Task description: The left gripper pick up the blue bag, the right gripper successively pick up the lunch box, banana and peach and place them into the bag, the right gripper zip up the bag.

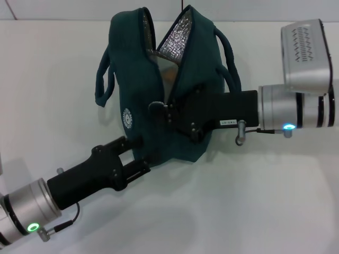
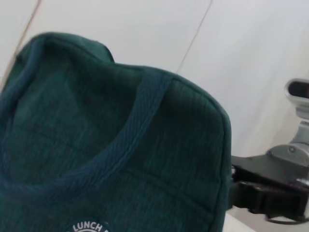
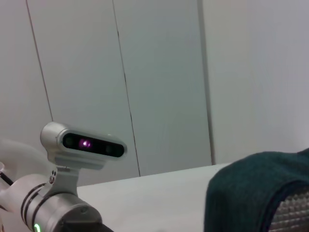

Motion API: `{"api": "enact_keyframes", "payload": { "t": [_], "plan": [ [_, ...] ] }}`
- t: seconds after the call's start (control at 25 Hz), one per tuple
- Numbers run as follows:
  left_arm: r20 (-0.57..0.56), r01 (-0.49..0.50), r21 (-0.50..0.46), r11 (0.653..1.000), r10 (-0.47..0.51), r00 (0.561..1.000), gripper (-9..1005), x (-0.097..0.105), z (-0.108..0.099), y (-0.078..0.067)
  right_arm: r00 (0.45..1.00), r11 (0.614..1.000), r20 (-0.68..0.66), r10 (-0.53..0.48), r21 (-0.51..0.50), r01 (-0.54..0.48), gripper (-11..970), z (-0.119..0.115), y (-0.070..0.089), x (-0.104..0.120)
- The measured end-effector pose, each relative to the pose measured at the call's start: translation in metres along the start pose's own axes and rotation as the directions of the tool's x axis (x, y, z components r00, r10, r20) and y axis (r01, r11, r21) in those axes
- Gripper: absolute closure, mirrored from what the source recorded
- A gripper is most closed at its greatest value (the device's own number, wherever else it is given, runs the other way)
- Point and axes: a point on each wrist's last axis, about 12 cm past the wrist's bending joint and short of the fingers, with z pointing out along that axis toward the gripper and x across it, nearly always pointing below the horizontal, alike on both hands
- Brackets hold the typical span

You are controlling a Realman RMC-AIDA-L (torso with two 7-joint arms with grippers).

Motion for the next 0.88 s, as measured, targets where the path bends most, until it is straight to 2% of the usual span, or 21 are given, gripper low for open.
{"api": "enact_keyframes", "payload": {
  "t": [0.24, 0.64, 0.8, 0.88],
  "plan": [
    [0.010, -0.023, -0.093, 0.995, 0.024, 1.000, 432, -0.001, 0.006, 0.010, 1.000, 1.000, 0.010, -0.018, 0.009, 0.018, 929, 0.001, -0.001, -0.001],
    [-0.002, -0.063, -0.109, 0.992, 0.063, 0.998, 441, -0.007, 0.009, 0.017, 0.999, 0.999, 0.039, 0.010, 0.037, -0.011, 928, -0.005, -0.001, 0.002],
    [-0.010, -0.124, -0.110, 0.986, 0.124, 0.992, 671, -0.007, 0.010, 0.017, 0.999, 0.999, 0.046, 0.026, 0.047, -0.028, 928, -0.010, 0.001, 0.007],
    [-0.011, -0.136, -0.109, 0.985, 0.136, 0.991, 734, -0.007, 0.010, 0.017, 0.999, 0.998, 0.045, 0.031, 0.050, -0.033, 928, -0.012, 0.002, 0.009]
  ]
}}
